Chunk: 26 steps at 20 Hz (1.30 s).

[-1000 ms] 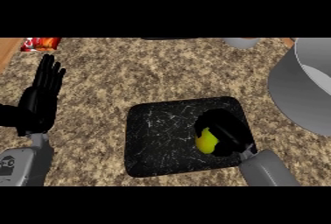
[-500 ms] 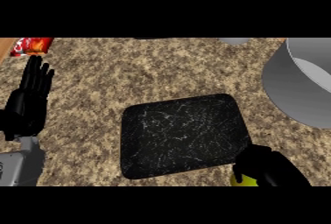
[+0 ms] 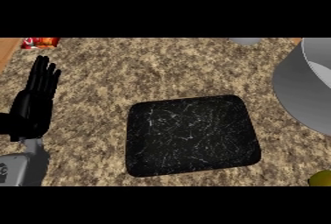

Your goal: Pick the pear from the tray and place it in the pot

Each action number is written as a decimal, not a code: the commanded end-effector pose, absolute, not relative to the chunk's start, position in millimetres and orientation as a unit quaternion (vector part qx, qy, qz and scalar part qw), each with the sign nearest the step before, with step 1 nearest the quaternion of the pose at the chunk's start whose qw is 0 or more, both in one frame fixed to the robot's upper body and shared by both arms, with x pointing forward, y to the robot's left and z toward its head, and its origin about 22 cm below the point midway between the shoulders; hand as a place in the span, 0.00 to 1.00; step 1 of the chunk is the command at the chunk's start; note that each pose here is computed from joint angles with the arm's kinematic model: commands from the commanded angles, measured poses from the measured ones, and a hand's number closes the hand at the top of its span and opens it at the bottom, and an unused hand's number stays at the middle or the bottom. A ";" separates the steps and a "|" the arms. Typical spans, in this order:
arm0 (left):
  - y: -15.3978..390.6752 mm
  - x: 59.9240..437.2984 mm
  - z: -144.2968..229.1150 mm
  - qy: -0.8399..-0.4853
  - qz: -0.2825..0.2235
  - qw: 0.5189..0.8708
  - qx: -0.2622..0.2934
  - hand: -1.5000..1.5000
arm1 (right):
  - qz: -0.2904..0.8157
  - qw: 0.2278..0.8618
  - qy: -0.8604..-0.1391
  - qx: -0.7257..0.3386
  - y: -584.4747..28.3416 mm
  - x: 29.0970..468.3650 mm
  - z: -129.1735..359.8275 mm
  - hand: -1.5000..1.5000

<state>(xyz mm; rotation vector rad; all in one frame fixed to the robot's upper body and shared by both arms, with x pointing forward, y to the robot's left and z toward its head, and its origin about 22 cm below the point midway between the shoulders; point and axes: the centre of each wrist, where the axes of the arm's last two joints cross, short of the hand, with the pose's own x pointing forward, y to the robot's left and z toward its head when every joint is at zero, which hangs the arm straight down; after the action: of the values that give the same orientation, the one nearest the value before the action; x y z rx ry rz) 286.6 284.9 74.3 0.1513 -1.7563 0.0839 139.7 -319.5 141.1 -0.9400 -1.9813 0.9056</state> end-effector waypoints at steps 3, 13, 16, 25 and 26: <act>279.1 291.5 81.5 -0.769 0.025 0.635 0.063 0.50 | 0.293 0.399 -0.760 -0.422 -399.3 143.2 182.6 1.00; 264.3 311.4 85.3 -0.775 0.024 0.630 0.046 0.50 | 0.304 0.445 -0.717 -0.442 -512.4 206.5 177.8 1.00; 264.3 292.8 75.7 -0.777 0.014 0.628 0.047 0.50 | 0.294 0.449 -0.714 -0.450 -540.0 221.3 173.6 1.00; 259.4 296.6 86.3 -0.773 0.009 0.633 0.044 0.50 | 0.314 0.449 -0.715 -0.434 -563.0 263.9 146.4 1.00; 241.7 309.0 90.5 -0.773 -0.001 0.634 0.014 0.50 | 0.312 0.457 -0.708 -0.439 -560.9 269.2 139.6 1.00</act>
<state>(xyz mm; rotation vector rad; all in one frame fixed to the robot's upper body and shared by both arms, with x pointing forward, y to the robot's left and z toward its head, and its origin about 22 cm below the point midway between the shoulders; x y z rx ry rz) 304.8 255.1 83.8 0.0753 -1.7731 0.0216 252.6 -558.4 148.7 -1.0888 -1.7640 0.7794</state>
